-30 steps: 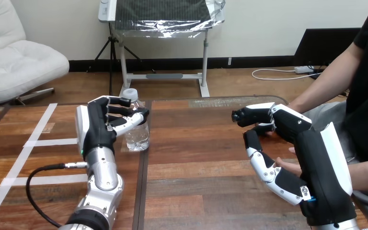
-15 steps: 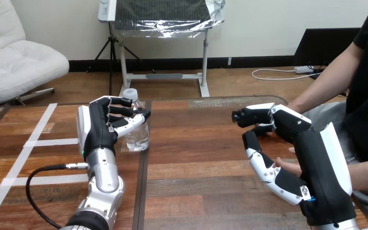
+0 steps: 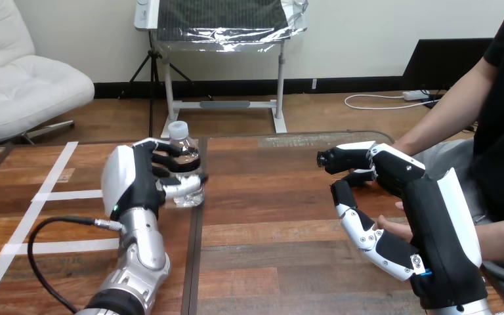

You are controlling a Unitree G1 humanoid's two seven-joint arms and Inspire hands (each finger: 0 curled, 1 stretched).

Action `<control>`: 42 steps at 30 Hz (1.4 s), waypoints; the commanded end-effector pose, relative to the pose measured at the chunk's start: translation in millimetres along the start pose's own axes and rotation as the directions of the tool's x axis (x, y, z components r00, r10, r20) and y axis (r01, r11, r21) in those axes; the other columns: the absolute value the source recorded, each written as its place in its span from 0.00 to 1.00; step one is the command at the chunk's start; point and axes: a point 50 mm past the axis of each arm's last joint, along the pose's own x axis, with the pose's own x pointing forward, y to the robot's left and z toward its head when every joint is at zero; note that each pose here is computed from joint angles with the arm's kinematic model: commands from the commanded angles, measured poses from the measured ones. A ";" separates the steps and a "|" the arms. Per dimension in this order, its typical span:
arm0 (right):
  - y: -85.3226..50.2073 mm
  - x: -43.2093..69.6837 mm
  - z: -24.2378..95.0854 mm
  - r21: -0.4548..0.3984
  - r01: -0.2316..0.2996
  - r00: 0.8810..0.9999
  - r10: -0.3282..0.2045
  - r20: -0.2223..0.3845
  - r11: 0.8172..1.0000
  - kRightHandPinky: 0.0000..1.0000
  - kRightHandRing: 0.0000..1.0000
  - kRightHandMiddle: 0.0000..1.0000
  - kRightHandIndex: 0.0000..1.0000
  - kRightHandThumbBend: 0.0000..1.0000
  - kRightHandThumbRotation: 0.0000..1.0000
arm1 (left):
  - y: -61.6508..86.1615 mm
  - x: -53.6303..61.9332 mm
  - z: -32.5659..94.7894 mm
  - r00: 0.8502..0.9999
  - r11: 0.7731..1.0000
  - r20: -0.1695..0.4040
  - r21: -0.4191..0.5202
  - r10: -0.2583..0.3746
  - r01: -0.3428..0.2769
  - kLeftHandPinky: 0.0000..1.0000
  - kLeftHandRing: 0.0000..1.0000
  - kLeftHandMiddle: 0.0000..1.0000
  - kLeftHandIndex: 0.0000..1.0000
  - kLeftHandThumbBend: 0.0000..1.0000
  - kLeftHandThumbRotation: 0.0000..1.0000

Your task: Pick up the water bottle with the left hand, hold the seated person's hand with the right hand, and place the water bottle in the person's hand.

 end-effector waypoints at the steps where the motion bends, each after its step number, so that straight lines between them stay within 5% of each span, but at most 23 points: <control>1: -1.7 13.1 5.9 -0.004 0.003 0.998 -0.003 0.063 1.000 0.54 0.65 0.68 0.62 0.26 0.00 | 16.2 13.6 24.3 0.985 0.987 0.153 0.122 0.086 -0.105 0.56 0.68 0.76 0.77 0.90 0.37; 13: -1.4 13.6 6.0 -0.001 0.003 0.998 -0.003 0.056 1.000 0.54 0.65 0.68 0.61 0.26 0.00 | 17.7 10.0 28.7 0.928 0.893 0.352 0.370 0.121 -0.256 0.76 0.82 0.84 0.80 0.71 0.47; 19: -1.1 13.5 5.7 0.003 0.000 0.999 -0.001 0.053 1.000 0.54 0.65 0.68 0.61 0.26 0.00 | 18.3 9.5 30.9 0.896 0.827 0.431 0.463 0.104 -0.318 0.86 0.87 0.89 0.84 0.58 0.61; 26: -0.3 13.8 5.5 0.003 -0.004 0.998 0.004 0.061 1.000 0.54 0.65 0.68 0.61 0.26 0.00 | 18.1 10.4 33.8 0.880 0.787 0.468 0.512 0.080 -0.344 0.95 0.95 0.96 0.90 0.50 0.81; 36: 1.5 14.0 5.5 0.004 -0.008 0.998 0.007 0.056 1.000 0.54 0.65 0.67 0.61 0.25 0.00 | 18.8 12.2 40.8 0.863 0.767 0.498 0.521 0.082 -0.374 0.96 0.96 0.97 0.92 0.49 0.93; 42: 2.4 14.4 5.8 0.007 -0.009 0.998 0.008 0.059 1.000 0.54 0.65 0.67 0.61 0.25 0.00 | 19.4 12.7 44.5 0.855 0.776 0.511 0.502 0.090 -0.382 0.94 0.94 0.96 0.91 0.48 0.95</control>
